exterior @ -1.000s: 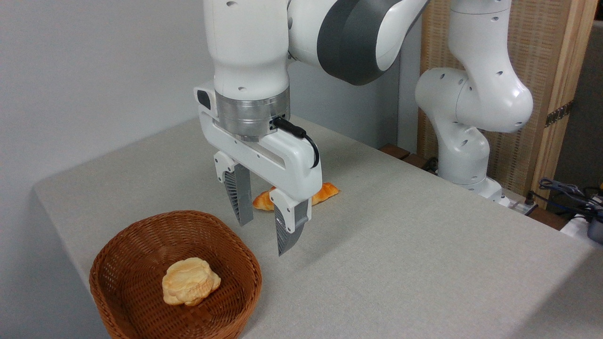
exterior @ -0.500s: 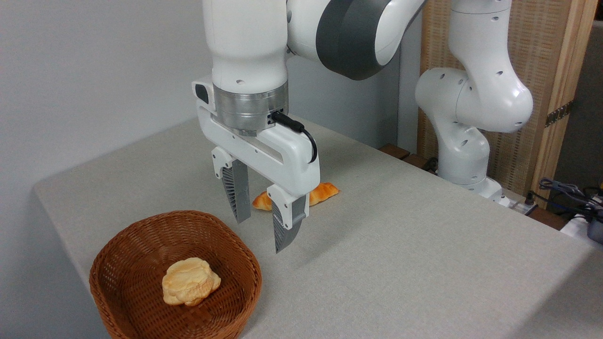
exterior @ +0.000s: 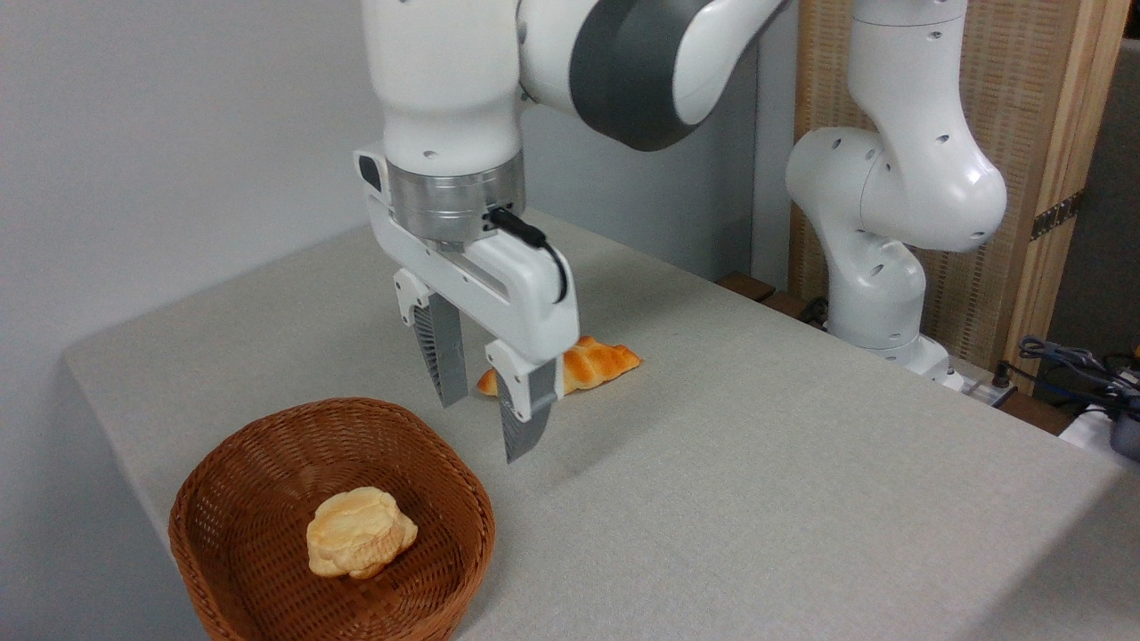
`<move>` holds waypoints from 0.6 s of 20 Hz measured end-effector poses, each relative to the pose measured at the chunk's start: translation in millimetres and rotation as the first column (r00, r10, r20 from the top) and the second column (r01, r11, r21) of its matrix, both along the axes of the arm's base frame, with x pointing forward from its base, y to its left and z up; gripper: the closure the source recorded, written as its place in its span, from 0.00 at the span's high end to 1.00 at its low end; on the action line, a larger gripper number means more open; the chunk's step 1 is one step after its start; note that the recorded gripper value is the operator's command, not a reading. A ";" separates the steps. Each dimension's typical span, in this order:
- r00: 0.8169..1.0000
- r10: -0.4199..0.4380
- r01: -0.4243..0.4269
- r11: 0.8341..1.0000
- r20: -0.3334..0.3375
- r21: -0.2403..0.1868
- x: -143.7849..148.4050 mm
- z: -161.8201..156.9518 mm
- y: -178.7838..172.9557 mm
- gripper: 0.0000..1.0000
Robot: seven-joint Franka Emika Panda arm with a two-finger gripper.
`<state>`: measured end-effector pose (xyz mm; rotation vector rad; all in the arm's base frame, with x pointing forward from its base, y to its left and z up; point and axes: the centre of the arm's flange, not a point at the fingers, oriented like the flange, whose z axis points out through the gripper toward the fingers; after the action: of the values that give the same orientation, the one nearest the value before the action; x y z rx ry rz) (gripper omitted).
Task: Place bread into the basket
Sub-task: 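Lower the gripper onto the croissant roll and close on it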
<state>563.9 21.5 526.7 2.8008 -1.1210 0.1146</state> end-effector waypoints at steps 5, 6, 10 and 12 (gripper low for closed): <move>0.982 -0.176 0.176 0.984 -0.064 -0.008 -31.2 -24.7 -73.8 1.00; 0.975 -0.212 0.212 0.977 -0.071 -0.010 -44.3 -25.8 -90.5 1.00; 0.924 -0.355 0.360 0.933 -0.139 0.011 -87.1 -53.7 -154.3 1.00; 0.901 -0.396 0.405 0.914 -0.179 0.017 -99.2 -71.7 -172.3 1.00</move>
<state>464.7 -150.8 455.0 2.4939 -1.6418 -0.1956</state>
